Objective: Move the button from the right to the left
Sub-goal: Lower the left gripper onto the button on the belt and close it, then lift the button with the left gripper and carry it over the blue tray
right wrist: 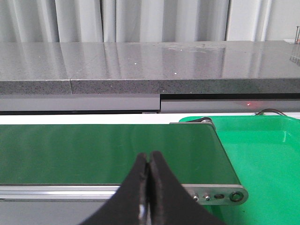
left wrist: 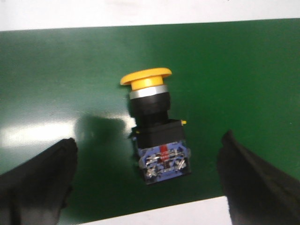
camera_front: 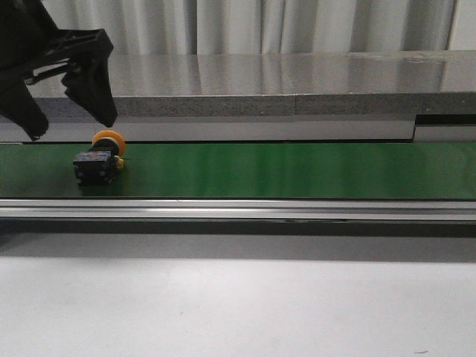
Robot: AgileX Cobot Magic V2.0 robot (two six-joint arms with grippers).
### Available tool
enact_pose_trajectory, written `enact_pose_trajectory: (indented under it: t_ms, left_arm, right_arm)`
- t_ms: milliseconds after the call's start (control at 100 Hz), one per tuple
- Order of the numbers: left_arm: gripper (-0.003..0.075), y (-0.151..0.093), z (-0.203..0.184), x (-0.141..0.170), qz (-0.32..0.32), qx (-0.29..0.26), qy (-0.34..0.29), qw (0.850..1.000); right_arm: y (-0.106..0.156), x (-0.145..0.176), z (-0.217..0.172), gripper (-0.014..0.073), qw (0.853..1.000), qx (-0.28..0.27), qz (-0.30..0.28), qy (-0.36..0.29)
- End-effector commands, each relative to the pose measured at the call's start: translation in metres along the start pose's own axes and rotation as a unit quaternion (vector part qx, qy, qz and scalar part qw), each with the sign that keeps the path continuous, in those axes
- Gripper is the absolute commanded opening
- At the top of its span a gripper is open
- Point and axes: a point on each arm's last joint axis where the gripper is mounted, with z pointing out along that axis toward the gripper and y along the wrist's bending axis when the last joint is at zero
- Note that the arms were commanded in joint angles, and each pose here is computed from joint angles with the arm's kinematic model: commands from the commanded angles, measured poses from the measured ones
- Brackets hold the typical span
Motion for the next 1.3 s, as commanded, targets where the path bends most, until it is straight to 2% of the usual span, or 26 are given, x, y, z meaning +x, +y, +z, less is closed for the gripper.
enact_pose_trajectory:
  t_ms: [0,250,340,460,580,700,880,1060,1180,1290]
  left_arm:
    - [0.0598,-0.007,-0.010,-0.012,-0.012,0.012,-0.028,0.999]
    - [0.0596,-0.003,0.016,-0.009,-0.017,0.003,0.015,1.000]
    - [0.0573,-0.001,0.020,-0.008,-0.013,-0.002,0.020,1.000]
    - [0.0487,-0.001,0.020,-0.007,-0.012,-0.003,0.023,1.000]
    - [0.0337,-0.001,0.020,-0.007,-0.012,-0.003,0.026,1.000]
    - [0.0262,-0.001,0.020,-0.007,-0.012,-0.003,0.026,1.000]
    - [0.0258,-0.001,0.017,-0.007,-0.012,-0.002,0.024,1.000]
    - [0.0258,0.002,-0.014,-0.011,-0.009,-0.005,-0.015,1.000]
    - [0.0258,0.018,-0.042,-0.013,-0.013,-0.029,-0.041,0.999]
    - [0.0258,0.043,-0.064,-0.012,-0.014,-0.072,-0.053,0.996]
  right_arm:
    - [0.000,-0.013,-0.002,-0.0068,0.998,0.001,0.001,-0.056]
    - [0.000,-0.013,-0.002,-0.0068,0.998,0.001,0.001,-0.056]
    - [0.000,-0.013,-0.002,-0.0068,0.998,0.001,0.001,-0.056]
    - [0.000,-0.013,-0.002,-0.0068,0.998,0.001,0.001,-0.056]
    - [0.000,-0.013,-0.002,-0.0068,0.998,0.001,0.001,-0.056]
    - [0.000,-0.013,-0.002,-0.0068,0.998,0.001,0.001,-0.056]
    - [0.000,-0.013,-0.002,-0.0068,0.998,0.001,0.001,-0.056]
    - [0.000,-0.013,-0.002,-0.0068,0.998,0.001,0.001,-0.056]
    - [0.000,-0.013,-0.002,-0.0068,0.998,0.001,0.001,-0.056]
    - [0.000,-0.013,-0.002,-0.0068,0.998,0.001,0.001,-0.056]
